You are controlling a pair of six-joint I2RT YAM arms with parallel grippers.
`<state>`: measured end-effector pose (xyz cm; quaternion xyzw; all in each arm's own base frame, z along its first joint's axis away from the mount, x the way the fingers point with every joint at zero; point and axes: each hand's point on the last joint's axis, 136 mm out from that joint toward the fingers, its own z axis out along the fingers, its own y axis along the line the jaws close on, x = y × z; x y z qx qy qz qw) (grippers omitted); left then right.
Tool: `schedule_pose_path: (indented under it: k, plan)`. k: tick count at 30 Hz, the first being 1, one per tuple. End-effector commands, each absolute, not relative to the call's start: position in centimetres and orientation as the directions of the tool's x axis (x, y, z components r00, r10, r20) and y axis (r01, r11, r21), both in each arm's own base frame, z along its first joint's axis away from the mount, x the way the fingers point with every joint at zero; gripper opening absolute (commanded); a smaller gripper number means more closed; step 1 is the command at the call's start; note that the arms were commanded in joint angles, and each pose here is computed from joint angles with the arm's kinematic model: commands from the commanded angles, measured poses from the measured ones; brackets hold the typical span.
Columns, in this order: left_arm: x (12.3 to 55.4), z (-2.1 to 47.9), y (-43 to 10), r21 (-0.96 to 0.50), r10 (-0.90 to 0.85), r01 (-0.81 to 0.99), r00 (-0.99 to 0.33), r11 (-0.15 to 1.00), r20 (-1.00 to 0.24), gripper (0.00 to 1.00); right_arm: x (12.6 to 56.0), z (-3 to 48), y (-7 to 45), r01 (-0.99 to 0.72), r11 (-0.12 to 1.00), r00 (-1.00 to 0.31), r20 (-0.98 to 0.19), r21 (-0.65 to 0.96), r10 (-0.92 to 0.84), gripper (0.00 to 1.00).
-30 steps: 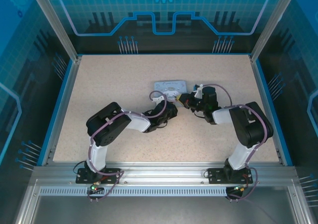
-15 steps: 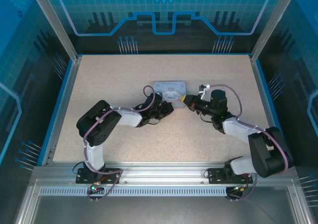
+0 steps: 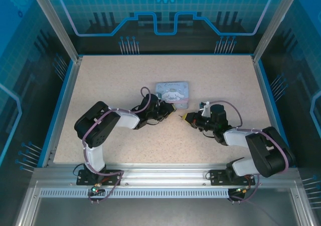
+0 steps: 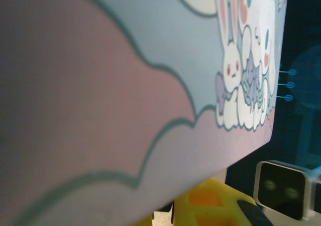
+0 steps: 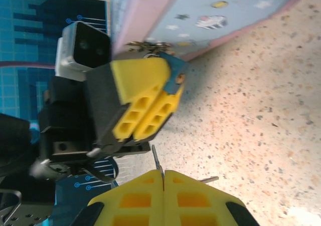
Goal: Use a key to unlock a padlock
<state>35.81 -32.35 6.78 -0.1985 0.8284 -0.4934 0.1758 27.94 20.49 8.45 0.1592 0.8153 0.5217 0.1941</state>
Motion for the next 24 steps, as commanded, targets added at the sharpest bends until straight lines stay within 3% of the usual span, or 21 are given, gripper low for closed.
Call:
schedule_pose_path:
  k: [1,12,24]
  plan:
    - [35.9,10.5,-33.1,-0.946,-0.500,-0.112,-0.864,0.304,-0.058,0.00,28.0,8.2,20.8,0.065,0.383,-0.864,-0.140,0.922,0.484,0.00]
    - [35.9,12.0,-33.2,-0.979,-0.522,-0.118,-0.853,0.168,0.013,0.00,29.1,9.1,21.0,0.107,0.330,-0.830,-0.099,0.938,0.550,0.00]
    - [35.8,12.3,-33.1,-0.984,-0.527,-0.121,-0.849,0.134,0.033,0.00,30.3,10.5,20.7,0.127,0.265,-0.789,-0.064,0.956,0.611,0.00]
